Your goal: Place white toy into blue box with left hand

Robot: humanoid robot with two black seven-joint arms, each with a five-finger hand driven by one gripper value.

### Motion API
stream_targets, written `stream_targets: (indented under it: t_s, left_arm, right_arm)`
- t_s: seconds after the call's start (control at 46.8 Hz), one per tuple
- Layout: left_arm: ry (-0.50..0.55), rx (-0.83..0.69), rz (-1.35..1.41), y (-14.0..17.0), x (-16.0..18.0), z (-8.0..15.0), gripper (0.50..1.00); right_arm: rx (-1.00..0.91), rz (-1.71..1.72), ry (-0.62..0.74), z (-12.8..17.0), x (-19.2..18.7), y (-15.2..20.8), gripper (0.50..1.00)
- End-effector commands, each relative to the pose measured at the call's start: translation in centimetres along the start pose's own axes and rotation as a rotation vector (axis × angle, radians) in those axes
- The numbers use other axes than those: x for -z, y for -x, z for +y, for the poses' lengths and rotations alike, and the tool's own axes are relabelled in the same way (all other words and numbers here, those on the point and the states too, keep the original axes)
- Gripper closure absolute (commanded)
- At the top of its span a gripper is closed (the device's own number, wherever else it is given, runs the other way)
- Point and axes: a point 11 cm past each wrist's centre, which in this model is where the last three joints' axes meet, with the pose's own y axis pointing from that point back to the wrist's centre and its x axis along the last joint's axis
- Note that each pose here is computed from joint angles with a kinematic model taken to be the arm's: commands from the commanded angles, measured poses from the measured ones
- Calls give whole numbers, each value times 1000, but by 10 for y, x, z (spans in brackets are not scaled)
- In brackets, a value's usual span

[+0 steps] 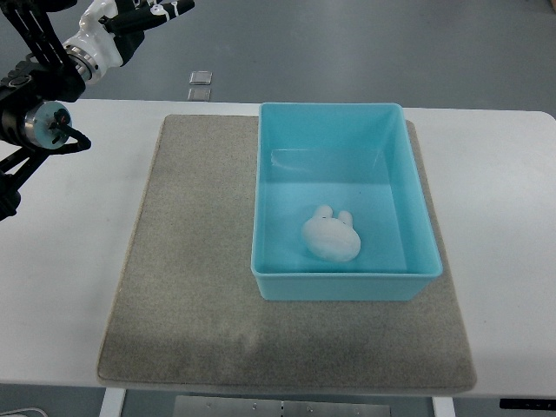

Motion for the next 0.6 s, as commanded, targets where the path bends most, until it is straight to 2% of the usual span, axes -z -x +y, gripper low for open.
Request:
stream_targets:
  t_s: [0.0, 0.128, 0.299, 0.577]
  left_arm:
    - [-6, -21, 5, -9, 2, 0, 508]
    - [-17, -86, 12, -33, 7, 2, 506]
    - [2, -95, 174, -64, 17, 14, 506]
    - [22, -124, 301, -85, 37, 31, 506]
  right_arm:
    - [0, 0, 0, 0, 0, 0, 564]
    - [0, 0, 0, 0, 0, 0, 564]
    - [0, 0, 0, 0, 0, 0, 564]
    - [0, 0, 0, 0, 0, 0, 564]
